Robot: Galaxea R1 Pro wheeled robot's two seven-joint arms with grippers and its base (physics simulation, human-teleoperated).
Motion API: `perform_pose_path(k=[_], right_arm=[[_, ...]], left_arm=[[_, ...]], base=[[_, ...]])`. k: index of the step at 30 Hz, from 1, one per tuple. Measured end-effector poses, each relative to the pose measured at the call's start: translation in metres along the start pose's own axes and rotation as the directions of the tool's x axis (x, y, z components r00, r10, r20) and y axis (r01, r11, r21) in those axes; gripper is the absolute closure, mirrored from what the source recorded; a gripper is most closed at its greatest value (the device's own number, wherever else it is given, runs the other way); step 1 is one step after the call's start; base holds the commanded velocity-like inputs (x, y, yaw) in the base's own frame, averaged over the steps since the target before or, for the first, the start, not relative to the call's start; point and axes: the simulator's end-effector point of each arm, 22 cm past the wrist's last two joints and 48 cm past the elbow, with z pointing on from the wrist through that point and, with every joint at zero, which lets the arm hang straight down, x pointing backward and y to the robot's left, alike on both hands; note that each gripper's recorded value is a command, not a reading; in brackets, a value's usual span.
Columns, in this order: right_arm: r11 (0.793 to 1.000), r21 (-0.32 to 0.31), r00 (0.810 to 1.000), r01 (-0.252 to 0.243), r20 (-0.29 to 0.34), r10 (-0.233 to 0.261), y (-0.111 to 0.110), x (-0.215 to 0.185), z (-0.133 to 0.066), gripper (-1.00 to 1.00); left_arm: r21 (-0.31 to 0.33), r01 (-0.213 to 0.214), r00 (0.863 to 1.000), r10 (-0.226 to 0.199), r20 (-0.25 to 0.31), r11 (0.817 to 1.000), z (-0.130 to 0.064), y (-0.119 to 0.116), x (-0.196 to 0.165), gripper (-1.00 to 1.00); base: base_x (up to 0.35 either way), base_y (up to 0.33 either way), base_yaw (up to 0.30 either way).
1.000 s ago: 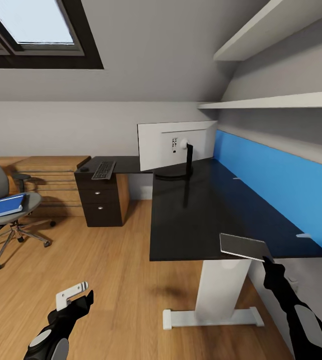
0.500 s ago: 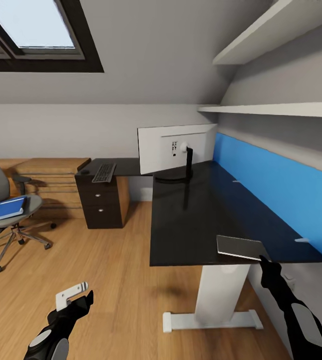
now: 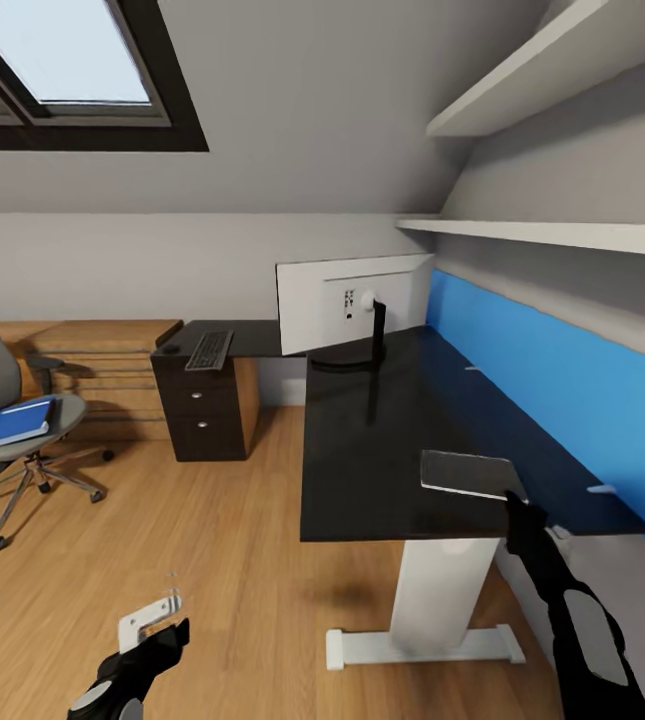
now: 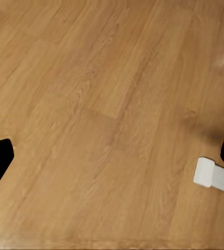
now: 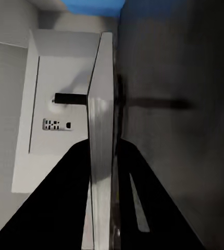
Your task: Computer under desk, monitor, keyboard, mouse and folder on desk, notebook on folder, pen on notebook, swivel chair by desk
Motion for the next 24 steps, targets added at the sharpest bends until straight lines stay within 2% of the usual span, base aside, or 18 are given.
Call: perform_pose_path(k=[3,4,6,9,12,14,17,18,24], right_arm=[[0.999,-0.005,0.998,0.045,-0.036,-0.045,0.021,0.028,0.003,1.0],[0.996,0.014,0.993,0.09,-0.075,-0.089,0.027,0.052,0.005,1.0],[0.988,0.046,0.979,0.148,-0.145,-0.14,0.031,0.089,0.008,1.0],[0.979,0.059,0.961,0.195,-0.208,-0.179,0.033,0.124,0.01,1.0],[0.972,0.044,0.946,0.232,-0.244,-0.215,0.039,0.153,0.01,1.0],[0.971,0.046,0.942,0.236,-0.256,-0.217,0.036,0.161,0.009,1.0],[0.969,0.065,0.937,0.239,-0.278,-0.213,0.023,0.17,0.007,1.0],[0.968,0.08,0.935,0.239,-0.288,-0.208,0.013,0.173,0.006,1.0],[0.976,0.027,0.934,0.217,-0.298,-0.199,0.019,0.18,0.005,1.0]], left_arm=[[-0.018,-0.013,0.999,0.012,-0.051,1.0,0.003,0.006,0.02,-1.0],[-0.029,-0.022,0.996,0.019,-0.086,0.999,0.006,0.011,0.035,-1.0],[-0.047,-0.037,0.991,0.031,-0.128,0.998,0.009,0.02,0.053,-1.0],[-0.064,-0.054,0.986,0.043,-0.161,0.996,0.013,0.031,0.068,-1.0],[-0.108,-0.076,0.979,0.053,-0.197,0.991,0.021,0.058,0.098,-1.0],[-0.131,-0.075,0.982,0.051,-0.182,0.988,0.025,0.071,0.108,-1.0],[-0.153,-0.054,0.993,0.037,-0.111,0.987,0.029,0.08,0.108,-1.0],[-0.158,-0.041,0.997,0.03,-0.069,0.987,0.03,0.083,0.104,-1.0],[-0.161,-0.03,0.999,0.023,-0.042,0.986,0.031,0.083,0.102,-1.0]], base=[[0.0,0.0,0.0],[0.0,0.0,0.0],[0.0,0.0,0.0],[0.0,0.0,0.0],[0.0,0.0,0.0],[0.0,0.006,0.0],[0.0,0.146,0.0],[0.0,0.245,0.0],[0.0,0.29,0.0]])
